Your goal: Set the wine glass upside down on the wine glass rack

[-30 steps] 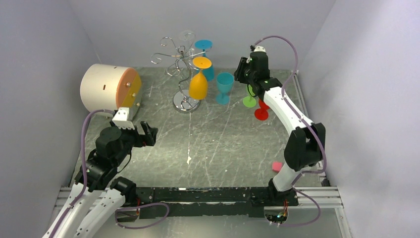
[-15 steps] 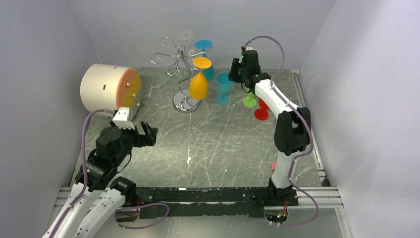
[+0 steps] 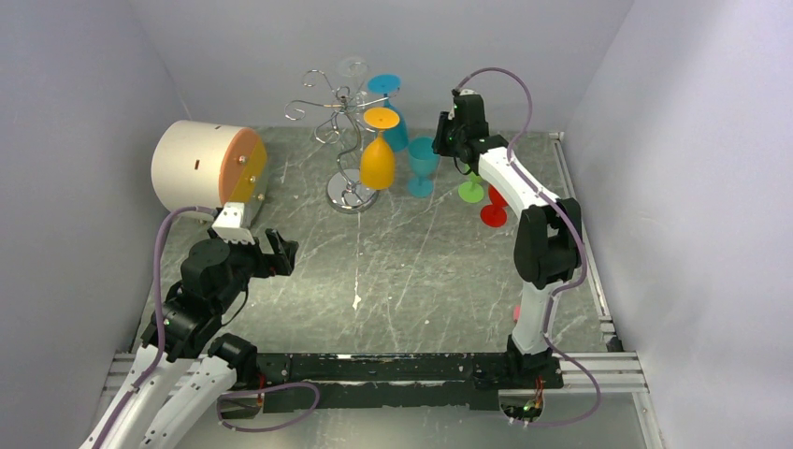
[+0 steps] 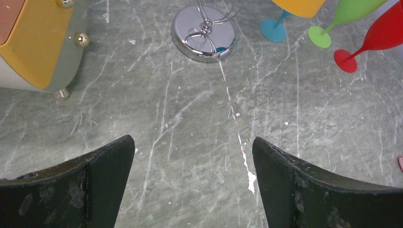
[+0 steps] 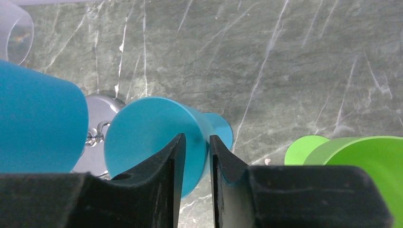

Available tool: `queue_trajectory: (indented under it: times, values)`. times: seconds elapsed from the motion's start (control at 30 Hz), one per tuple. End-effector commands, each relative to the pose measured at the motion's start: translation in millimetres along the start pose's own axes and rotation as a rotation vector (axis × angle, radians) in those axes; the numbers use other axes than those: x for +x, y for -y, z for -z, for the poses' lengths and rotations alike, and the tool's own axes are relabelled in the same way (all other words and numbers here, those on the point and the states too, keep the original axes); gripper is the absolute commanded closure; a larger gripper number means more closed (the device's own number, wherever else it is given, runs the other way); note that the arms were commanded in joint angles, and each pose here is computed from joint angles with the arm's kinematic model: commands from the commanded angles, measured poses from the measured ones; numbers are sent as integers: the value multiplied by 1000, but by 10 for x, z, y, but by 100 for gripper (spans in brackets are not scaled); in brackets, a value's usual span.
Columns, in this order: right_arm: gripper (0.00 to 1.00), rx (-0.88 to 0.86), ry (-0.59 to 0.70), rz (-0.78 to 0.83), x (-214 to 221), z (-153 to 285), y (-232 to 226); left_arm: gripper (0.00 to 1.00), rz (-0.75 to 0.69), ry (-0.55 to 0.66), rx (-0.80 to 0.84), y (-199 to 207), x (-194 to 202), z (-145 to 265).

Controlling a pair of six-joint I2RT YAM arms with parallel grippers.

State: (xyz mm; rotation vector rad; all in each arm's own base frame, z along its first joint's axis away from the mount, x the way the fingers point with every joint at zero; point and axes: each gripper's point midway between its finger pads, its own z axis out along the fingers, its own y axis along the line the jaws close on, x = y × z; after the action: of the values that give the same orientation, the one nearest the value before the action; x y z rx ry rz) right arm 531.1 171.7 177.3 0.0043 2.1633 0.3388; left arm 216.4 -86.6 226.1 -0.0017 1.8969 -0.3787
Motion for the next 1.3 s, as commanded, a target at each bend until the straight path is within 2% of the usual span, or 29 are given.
queue_trajectory:
  times: [0.0,0.13,0.5,0.9,1.27]
  values:
    - [72,24,13,21,-91,-5,59,2,-5,0,13,15,8,-4]
    - [75,32,8,23,-82,-25,74,2,-6,-1,12,13,9,-2]
    - [100,35,61,35,-208,115,73,3,-4,-2,10,11,10,-8]
    - [100,104,171,24,-567,677,139,5,-21,17,25,30,-26,-1]
    - [100,96,355,-35,-1028,1730,72,7,-178,100,205,309,-187,6]
